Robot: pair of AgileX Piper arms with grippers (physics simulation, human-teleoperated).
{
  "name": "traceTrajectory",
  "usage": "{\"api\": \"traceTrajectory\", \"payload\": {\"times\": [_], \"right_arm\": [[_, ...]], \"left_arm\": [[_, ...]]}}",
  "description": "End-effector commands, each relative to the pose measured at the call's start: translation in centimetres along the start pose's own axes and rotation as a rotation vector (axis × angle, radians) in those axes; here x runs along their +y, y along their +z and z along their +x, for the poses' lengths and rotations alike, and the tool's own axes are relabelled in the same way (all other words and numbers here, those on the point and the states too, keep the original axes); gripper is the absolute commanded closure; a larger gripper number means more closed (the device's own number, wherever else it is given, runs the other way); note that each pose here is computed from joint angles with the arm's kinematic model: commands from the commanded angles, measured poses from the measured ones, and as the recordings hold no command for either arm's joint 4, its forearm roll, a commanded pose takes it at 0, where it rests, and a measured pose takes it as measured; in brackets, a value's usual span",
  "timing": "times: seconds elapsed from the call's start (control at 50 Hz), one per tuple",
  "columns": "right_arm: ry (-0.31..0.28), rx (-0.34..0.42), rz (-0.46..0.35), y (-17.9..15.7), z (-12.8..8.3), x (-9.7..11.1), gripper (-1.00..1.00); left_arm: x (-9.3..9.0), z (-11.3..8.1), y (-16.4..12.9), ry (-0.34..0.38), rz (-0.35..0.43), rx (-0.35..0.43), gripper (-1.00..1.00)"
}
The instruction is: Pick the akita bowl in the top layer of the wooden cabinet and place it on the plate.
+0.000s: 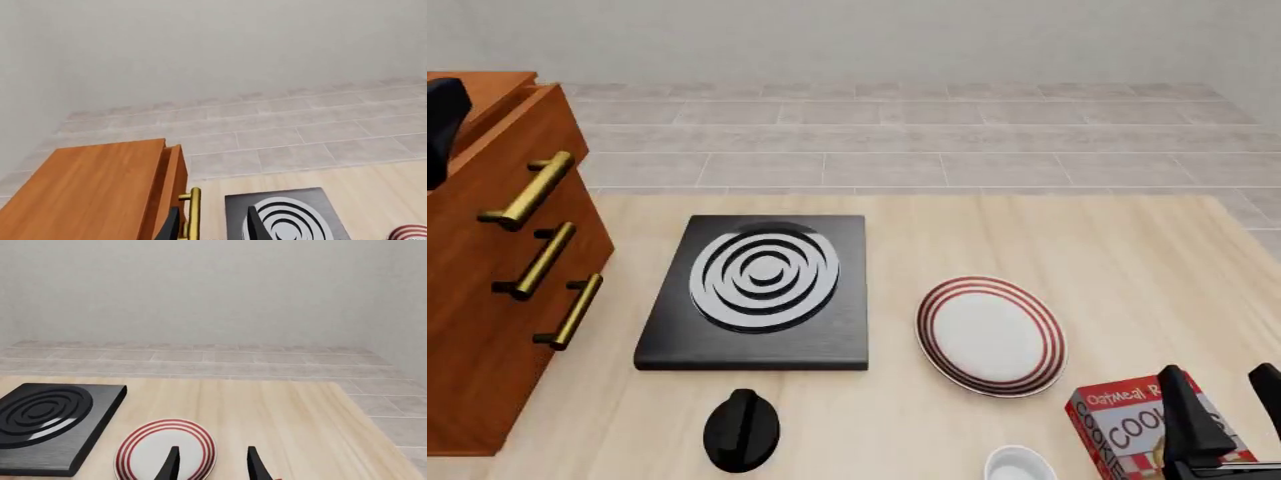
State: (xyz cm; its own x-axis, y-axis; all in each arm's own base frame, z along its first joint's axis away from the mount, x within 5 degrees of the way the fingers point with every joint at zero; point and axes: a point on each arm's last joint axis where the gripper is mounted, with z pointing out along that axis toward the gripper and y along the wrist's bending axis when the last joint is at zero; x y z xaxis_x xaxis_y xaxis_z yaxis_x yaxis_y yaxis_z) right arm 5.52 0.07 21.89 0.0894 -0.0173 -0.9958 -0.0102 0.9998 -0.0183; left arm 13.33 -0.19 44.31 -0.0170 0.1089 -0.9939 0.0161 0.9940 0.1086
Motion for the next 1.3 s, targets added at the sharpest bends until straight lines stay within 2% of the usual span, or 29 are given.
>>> {"api": "traceTrajectory", "payload": {"times": [0.02,0.16,0.2,0.26,0.3,0.36,0.4,0.48,0.64,0.72,0.82,1.02,1.08,1.3], "right_arm": [[-0.001,0.001,-0.001,0.0,0.0,0.0,-1.0],[0.001,0.003,0.004,0.0,0.1,0.0,-1.0],[0.001,0.005,0.003,0.0,0.1,0.0,-1.0],[0.001,0.007,0.001,0.0,0.1,0.0,-1.0],[0.0,0.007,-0.001,0.0,0.2,0.0,-1.0],[0.0,0.008,-0.002,0.0,0.2,0.0,-1.0],[0.002,0.008,-0.001,0.0,0.2,0.0,-1.0],[0.003,0.009,0.0,0.0,0.2,0.0,-1.0],[0.004,0.014,-0.002,0.2,0.2,0.0,-1.0],[0.009,0.014,-0.001,0.3,0.2,0.0,-1.0],[0.009,0.017,-0.002,0.3,0.2,0.0,-1.0],[0.015,0.02,0.0,0.4,0.3,0.0,-1.0],[0.015,0.022,-0.001,0.4,0.4,0.0,-1.0],[0.019,0.022,0.0,0.2,0.4,0.0,-1.0]], "left_arm": [[-0.2,-1.6,0.6,-0.034,0.03,0.044,-1.0],[-0.2,-2.4,1.2,-0.028,0.04,0.093,-1.0],[-0.4,-2.7,1.3,-0.056,0.053,0.108,-1.0],[-0.1,-2.9,1.2,-0.043,0.041,0.107,-1.0],[0.0,-3.1,1.4,-0.008,0.033,0.123,-1.0],[0.0,-3.4,1.4,-0.013,0.038,0.131,-1.0],[0.0,-3.4,1.8,0.019,0.042,0.148,-1.0],[-0.2,-3.6,2.3,-0.008,0.055,0.177,-1.0],[0.1,-3.9,2.8,0.049,0.052,0.222,-1.0],[0.1,-3.3,3.6,0.045,0.05,0.276,-1.0],[0.4,-3.7,3.8,0.06,0.041,0.3,-1.0],[0.3,-3.5,4.8,0.023,0.048,0.359,-1.0],[0.4,-3.8,4.9,-0.01,0.04,0.385,-1.0],[1.0,-4.5,5.5,0.05,0.031,0.421,-1.0]]}}
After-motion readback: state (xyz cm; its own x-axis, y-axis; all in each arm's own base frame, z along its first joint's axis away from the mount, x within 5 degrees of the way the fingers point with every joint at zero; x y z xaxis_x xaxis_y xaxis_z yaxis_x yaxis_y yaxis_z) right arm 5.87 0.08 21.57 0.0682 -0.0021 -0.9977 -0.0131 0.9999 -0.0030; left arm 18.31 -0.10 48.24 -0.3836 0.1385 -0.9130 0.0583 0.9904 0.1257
